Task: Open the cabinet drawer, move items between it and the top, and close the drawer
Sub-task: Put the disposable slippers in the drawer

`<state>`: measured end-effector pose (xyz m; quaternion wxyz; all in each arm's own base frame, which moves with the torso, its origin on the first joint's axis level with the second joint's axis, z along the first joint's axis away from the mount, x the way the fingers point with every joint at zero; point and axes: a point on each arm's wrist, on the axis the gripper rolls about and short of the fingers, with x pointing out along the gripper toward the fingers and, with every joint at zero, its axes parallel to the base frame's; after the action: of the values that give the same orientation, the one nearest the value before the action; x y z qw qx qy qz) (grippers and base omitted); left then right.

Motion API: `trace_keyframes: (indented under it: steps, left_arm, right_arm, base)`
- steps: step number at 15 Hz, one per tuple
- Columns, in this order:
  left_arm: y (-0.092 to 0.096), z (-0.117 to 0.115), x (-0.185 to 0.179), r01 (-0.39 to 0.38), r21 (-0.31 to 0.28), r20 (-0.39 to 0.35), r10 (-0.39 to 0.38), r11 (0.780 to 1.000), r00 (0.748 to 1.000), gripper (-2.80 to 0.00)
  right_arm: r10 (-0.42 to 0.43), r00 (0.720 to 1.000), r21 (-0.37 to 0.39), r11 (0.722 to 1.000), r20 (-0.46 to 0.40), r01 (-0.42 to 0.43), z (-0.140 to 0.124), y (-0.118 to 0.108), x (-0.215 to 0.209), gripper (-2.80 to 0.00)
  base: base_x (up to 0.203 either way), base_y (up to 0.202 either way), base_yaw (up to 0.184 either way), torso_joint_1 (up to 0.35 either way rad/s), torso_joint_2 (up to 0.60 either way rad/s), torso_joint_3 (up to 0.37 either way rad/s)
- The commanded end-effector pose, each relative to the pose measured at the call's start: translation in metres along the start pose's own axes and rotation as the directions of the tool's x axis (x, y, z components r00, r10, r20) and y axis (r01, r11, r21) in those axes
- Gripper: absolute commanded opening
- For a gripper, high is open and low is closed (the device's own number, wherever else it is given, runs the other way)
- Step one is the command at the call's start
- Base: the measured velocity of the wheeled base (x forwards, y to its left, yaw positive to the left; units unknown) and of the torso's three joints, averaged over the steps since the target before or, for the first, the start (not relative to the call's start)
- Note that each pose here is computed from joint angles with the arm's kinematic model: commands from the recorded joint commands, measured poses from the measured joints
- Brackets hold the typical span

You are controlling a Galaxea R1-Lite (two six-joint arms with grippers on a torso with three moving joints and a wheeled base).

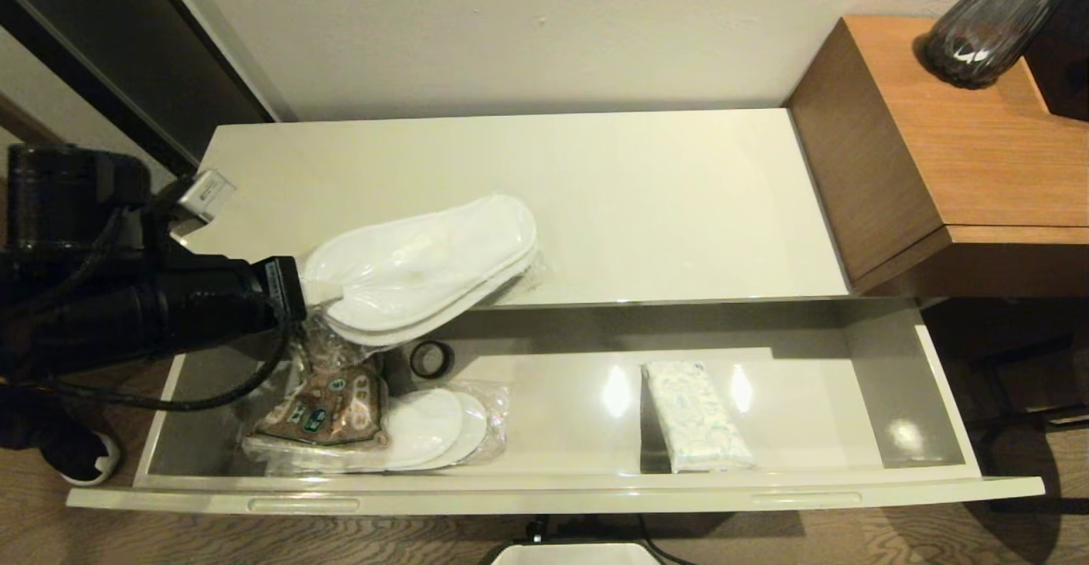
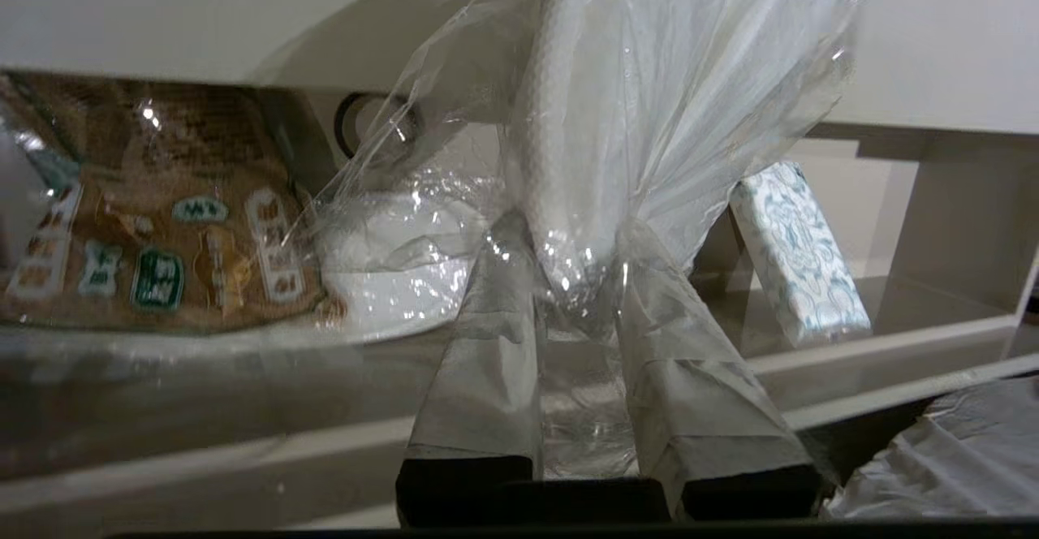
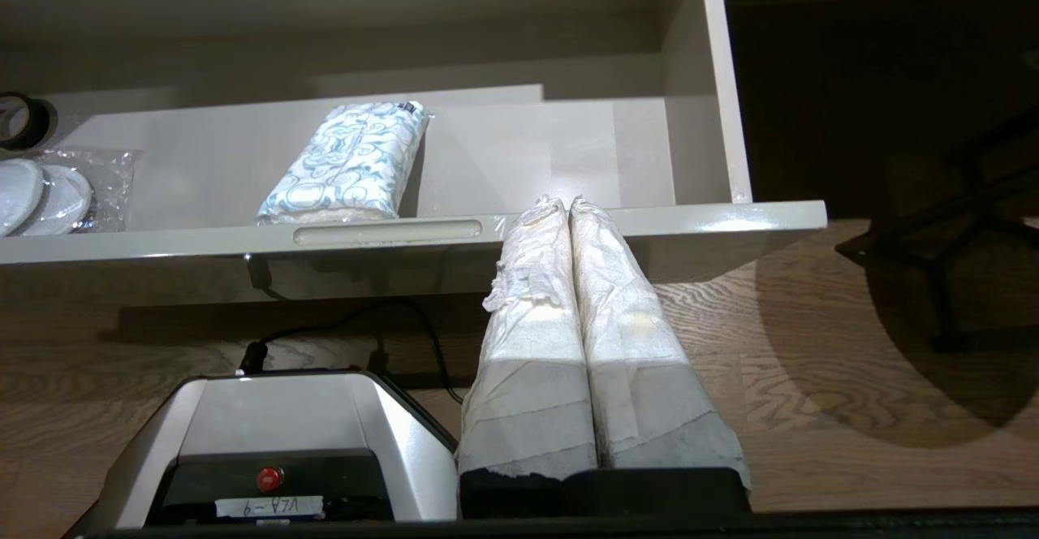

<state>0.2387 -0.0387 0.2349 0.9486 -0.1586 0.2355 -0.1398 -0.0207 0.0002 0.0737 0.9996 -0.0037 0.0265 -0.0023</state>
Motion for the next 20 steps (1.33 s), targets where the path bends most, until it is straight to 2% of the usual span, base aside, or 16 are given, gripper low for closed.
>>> trace_keyframes:
  steps: [1,7,10,15,18,20]
  left_arm:
    - [-0.007,-0.007,-0.030,0.019,0.009,0.026,-0.020,1.000,0.999,-2.80]
    - [-0.004,-0.044,-0.071,0.004,0.000,-0.019,-0.004,1.000,1.000,-2.80]
    - [0.005,-0.071,-0.072,-0.032,-0.012,-0.108,0.030,0.999,0.994,-2.80]
    - [0.025,-0.079,-0.020,-0.110,-0.024,-0.241,0.101,0.994,0.965,-2.80]
    - [0.043,-0.082,0.023,-0.115,-0.018,-0.207,0.109,0.993,0.972,-2.80]
    - [0.053,-0.085,0.042,-0.131,-0.023,-0.209,0.123,0.991,0.970,-2.80]
  right_arm:
    - [0.000,1.000,0.000,1.000,-0.004,0.000,-0.001,0.000,0.000,-2.80]
    - [0.000,1.000,0.000,1.000,-0.005,0.000,-0.001,0.000,0.000,-2.80]
    - [0.000,1.000,0.000,1.000,-0.005,0.000,-0.001,0.000,0.000,-2.80]
    - [-0.001,1.000,0.000,1.000,-0.005,0.001,-0.001,0.000,0.000,-2.80]
    - [0.000,1.000,0.000,1.000,-0.004,0.000,-0.001,0.000,0.000,-2.80]
    - [0.000,1.000,0.000,1.000,-0.005,0.000,-0.001,0.000,0.000,-2.80]
  base:
    - [0.000,0.000,0.000,0.000,0.00,0.000]
    - [0.000,0.000,0.000,0.000,0.00,0.000]
    - [0.000,0.000,0.000,0.000,0.00,0.000]
    - [0.000,0.000,0.000,0.000,0.00,0.000]
    - [0.000,0.000,0.000,0.000,0.00,0.000]
    - [0.000,0.000,0.000,0.000,0.00,0.000]
